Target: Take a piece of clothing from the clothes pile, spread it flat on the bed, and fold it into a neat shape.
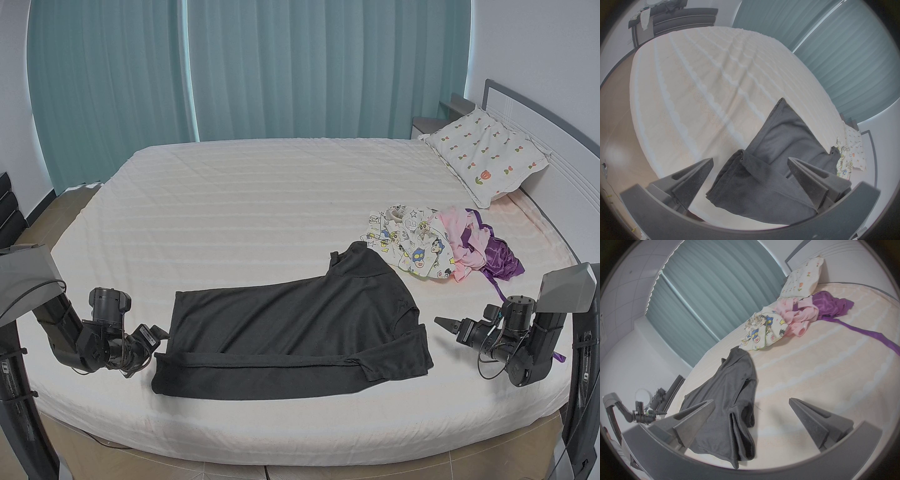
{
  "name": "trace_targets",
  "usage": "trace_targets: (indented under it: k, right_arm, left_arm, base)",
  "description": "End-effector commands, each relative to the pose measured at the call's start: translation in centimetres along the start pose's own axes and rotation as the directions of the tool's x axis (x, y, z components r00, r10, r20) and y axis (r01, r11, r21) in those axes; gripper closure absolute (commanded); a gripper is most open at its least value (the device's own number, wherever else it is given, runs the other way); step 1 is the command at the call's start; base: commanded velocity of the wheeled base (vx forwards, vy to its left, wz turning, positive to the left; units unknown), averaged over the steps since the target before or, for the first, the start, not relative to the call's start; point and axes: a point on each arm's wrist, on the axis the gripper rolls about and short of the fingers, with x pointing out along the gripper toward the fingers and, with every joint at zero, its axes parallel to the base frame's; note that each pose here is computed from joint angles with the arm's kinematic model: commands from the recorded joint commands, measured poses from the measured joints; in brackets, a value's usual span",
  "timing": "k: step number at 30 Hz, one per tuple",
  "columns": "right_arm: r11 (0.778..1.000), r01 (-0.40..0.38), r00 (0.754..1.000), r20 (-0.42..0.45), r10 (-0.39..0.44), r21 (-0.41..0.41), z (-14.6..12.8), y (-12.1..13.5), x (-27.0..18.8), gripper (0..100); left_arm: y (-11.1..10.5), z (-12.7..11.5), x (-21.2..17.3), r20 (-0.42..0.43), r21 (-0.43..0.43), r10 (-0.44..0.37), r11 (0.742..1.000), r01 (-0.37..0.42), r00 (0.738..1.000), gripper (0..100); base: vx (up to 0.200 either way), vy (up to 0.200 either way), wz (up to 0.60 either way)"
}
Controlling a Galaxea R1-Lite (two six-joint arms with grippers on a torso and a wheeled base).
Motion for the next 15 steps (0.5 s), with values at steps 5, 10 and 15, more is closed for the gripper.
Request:
trace_targets:
  k: [5,10,15]
  right_arm:
    - [0.987,0.046,0.997,0.062,-0.056,0.154,1.4,0.7,-2.2,0]
    - [0.976,0.051,0.997,0.042,-0.061,0.214,0.8,0.9,-2.2,0]
    - [0.969,0.054,0.997,0.037,-0.065,0.241,0.2,0.8,-2.8,0]
  left_arm:
    - [0.5,-0.7,-2.8,0.010,-0.010,-0.090,0.996,0.090,0.996,0]
    - [0.7,-0.9,-2.8,0.010,-0.029,-0.096,0.995,0.096,0.995,0]
    - [0.8,-1.0,-2.8,-0.021,-0.042,-0.115,0.993,0.114,0.993,0]
  base:
    - [0.000,0.000,0.00]
    - [0.000,0.000,0.00]
    - [0.040,0.000,0.00]
